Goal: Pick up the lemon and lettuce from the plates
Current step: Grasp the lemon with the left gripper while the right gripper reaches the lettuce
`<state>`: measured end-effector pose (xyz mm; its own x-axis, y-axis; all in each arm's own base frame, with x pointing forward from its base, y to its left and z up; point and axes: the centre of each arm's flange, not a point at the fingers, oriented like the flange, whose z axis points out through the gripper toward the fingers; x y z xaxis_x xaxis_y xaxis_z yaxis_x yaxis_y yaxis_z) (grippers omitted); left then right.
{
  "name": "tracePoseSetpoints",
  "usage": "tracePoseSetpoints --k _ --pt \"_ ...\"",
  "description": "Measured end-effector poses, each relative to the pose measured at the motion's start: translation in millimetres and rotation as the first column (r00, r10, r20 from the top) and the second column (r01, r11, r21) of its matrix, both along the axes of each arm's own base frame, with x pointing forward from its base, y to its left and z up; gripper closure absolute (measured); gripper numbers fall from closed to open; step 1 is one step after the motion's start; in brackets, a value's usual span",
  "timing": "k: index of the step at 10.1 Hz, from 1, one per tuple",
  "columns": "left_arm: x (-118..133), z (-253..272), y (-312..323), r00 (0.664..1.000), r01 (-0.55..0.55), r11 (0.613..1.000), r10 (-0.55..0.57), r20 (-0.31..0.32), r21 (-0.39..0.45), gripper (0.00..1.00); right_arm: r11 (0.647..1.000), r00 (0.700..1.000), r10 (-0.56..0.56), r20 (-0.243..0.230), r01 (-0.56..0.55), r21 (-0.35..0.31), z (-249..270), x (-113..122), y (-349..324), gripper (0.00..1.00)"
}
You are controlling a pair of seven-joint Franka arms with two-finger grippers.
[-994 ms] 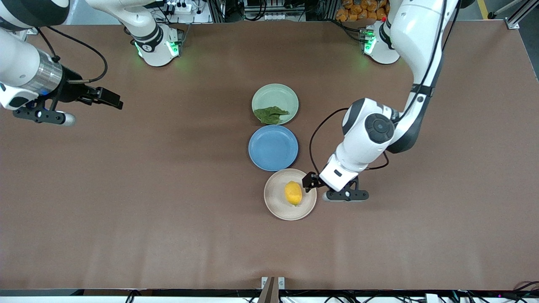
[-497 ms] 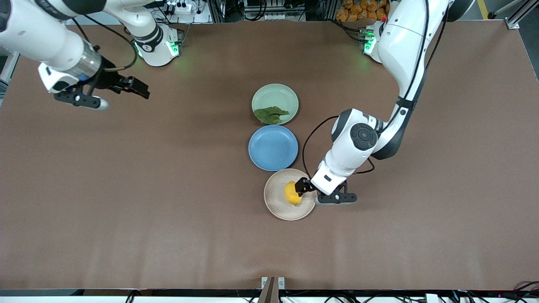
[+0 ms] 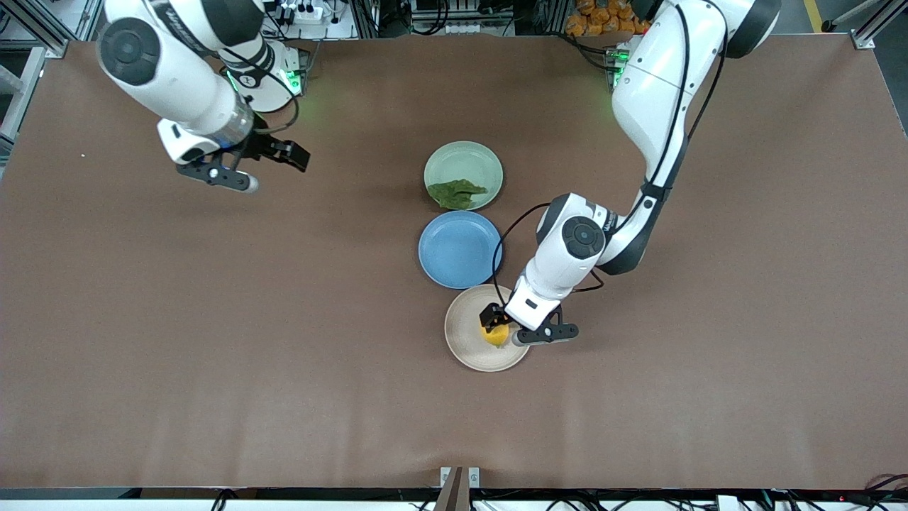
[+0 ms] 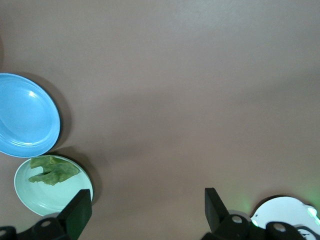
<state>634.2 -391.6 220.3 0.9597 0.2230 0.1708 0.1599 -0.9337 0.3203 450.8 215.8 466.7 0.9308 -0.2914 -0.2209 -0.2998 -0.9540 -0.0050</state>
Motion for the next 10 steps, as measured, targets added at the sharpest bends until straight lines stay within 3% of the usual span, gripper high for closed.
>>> tracePoseSetpoints --k 3,6,10 --pt "-4.2 -1.5 -13.8 0.999 -0.033 0.999 0.033 -0.004 -0.020 0.00 1.000 0.999 -0.024 -0.044 0.024 0.010 -44.4 -2.3 45.2 0.00" --pt "-15.9 -17.2 -30.2 1.000 -0.016 1.000 0.016 -0.003 -0.023 0.00 0.996 0.995 -0.089 -0.033 0.089 0.001 -104.4 -13.5 112.6 0.00" --pt "-20.6 -46.5 -31.6 1.000 -0.016 1.000 0.016 -0.004 -0.018 0.00 0.998 0.998 -0.065 -0.019 0.065 0.008 -180.0 -26.2 161.3 0.00"
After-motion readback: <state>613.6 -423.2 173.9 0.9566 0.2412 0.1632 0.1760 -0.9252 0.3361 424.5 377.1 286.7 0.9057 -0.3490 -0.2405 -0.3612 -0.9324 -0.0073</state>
